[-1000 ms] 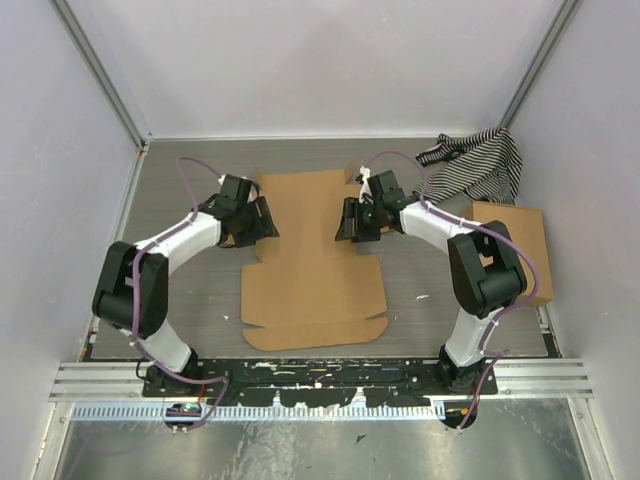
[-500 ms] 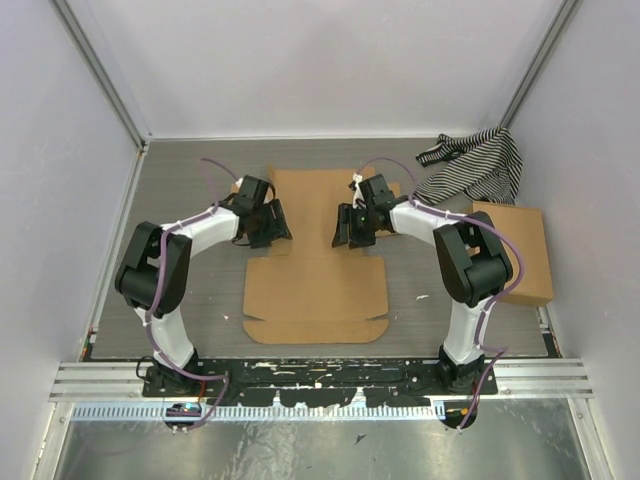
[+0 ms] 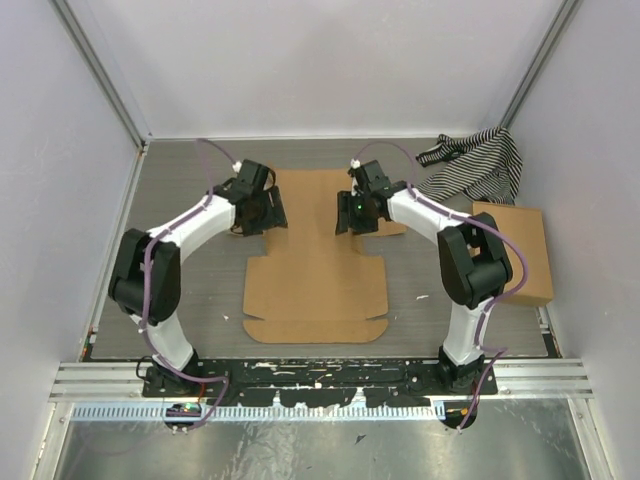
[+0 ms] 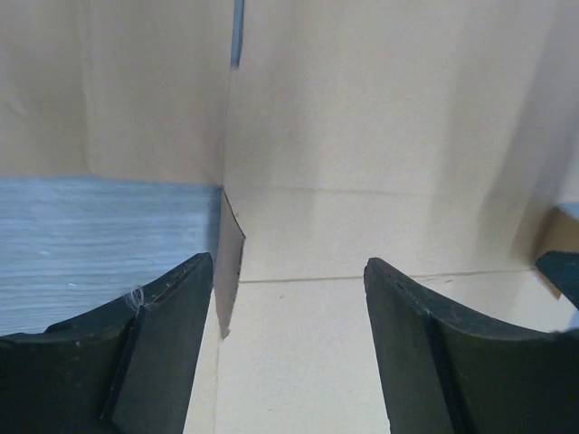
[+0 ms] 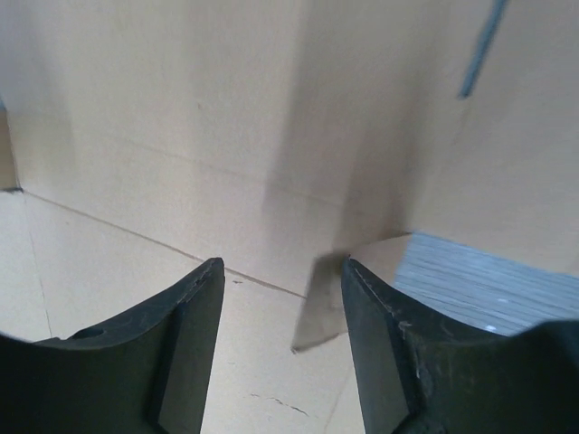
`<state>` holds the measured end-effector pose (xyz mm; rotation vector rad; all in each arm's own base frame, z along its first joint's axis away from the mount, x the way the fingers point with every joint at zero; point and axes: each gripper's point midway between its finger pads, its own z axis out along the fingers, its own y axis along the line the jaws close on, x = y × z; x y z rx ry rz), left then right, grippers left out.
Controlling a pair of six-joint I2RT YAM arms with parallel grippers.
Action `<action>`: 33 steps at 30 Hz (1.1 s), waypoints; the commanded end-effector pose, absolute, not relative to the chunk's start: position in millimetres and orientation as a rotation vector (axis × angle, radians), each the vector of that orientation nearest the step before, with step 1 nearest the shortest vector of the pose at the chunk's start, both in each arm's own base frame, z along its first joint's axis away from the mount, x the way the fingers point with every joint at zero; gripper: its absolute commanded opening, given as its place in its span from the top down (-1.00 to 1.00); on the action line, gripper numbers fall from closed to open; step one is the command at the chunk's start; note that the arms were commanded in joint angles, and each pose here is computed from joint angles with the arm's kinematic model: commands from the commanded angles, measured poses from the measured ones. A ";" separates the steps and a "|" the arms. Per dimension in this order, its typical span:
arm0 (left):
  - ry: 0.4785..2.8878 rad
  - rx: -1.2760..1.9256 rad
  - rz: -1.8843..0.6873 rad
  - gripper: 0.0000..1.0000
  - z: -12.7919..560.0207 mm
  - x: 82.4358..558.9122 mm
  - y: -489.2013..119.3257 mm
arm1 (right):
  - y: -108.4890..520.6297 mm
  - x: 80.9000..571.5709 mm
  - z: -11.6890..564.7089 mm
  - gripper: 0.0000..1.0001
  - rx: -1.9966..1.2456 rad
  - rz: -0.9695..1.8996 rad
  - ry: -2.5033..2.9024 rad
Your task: Fold the paper box
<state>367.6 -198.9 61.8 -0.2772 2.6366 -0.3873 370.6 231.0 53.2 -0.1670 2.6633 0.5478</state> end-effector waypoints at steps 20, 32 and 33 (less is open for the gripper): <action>2.476 -0.476 -0.360 -0.42 113.3 534.0 -115.0 | 83.2 512.7 129.6 -0.30 0.238 0.399 2.405; 2.353 -0.367 -0.468 -0.39 143.0 590.9 -169.0 | 96.8 490.8 127.7 -0.25 0.236 0.507 2.411; 2.363 -0.364 -0.447 -0.39 138.2 593.7 -169.2 | 96.8 489.1 129.4 -0.25 0.234 0.509 2.408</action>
